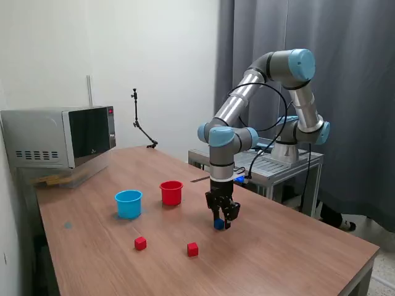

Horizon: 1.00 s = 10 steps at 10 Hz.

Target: Place red objects in the red bin, and blue objects in the blue bin.

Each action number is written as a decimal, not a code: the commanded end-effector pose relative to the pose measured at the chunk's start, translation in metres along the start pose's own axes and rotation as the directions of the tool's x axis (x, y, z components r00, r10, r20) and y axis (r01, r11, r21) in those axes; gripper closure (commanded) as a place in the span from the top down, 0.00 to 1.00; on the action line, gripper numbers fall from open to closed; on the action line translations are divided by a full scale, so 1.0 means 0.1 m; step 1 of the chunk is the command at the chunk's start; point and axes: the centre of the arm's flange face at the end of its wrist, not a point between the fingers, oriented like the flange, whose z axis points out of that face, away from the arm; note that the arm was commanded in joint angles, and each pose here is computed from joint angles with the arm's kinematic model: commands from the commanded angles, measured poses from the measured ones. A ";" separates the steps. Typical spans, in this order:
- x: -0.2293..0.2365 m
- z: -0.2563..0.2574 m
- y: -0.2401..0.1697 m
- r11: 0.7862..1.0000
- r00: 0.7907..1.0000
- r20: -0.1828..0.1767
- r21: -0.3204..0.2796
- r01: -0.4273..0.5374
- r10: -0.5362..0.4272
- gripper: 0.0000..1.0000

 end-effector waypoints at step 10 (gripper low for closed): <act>0.02 -1.23 0.43 0.975 1.000 0.002 -0.221 0.005 -0.005 0.00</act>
